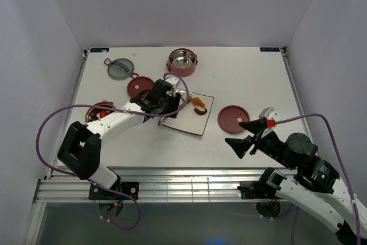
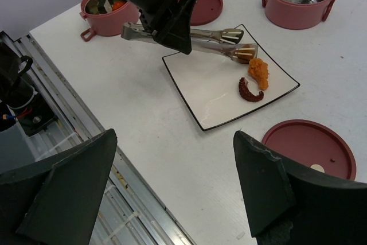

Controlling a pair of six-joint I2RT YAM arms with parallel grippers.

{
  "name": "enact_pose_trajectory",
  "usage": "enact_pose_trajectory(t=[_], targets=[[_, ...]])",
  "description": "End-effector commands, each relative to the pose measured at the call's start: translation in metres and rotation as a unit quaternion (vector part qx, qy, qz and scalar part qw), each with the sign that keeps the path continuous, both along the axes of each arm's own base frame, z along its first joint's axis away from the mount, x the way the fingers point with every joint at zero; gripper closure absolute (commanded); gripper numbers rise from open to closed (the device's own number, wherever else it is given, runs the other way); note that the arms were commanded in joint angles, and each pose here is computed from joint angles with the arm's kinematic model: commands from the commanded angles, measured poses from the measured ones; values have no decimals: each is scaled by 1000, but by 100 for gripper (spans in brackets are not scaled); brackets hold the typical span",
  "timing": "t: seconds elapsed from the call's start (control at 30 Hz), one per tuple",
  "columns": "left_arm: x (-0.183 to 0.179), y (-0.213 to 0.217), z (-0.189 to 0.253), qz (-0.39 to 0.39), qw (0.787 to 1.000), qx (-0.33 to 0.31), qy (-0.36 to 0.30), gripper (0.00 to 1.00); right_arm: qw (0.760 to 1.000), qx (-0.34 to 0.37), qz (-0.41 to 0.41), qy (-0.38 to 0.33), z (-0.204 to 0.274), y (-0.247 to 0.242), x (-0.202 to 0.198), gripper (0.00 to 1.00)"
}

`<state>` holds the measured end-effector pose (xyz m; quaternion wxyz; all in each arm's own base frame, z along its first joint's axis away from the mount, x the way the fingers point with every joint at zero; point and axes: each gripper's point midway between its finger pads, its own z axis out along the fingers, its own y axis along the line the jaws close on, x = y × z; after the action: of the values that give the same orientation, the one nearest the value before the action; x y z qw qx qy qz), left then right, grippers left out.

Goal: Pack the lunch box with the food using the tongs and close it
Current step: Pick up the fake food from the plate.

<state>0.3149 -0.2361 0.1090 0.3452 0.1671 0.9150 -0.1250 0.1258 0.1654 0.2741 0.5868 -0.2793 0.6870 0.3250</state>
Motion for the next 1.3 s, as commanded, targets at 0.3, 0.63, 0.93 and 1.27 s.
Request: enact_pose_trajectory(t=[0.3, 0.63, 0.93, 1.27], targets=[[6, -3, 7, 2, 1000, -2, -14, 38, 999, 27, 0, -29, 28, -3, -2, 12], [9, -9, 6, -11, 1000, -2, -12, 39, 999, 27, 0, -30, 29, -3, -2, 12], [10, -12, 10, -17, 1000, -6, -14, 40, 999, 27, 0, -30, 29, -3, -2, 12], [2, -10, 10, -21, 1000, -2, 2, 42, 999, 28, 0, -31, 29, -3, -2, 12]])
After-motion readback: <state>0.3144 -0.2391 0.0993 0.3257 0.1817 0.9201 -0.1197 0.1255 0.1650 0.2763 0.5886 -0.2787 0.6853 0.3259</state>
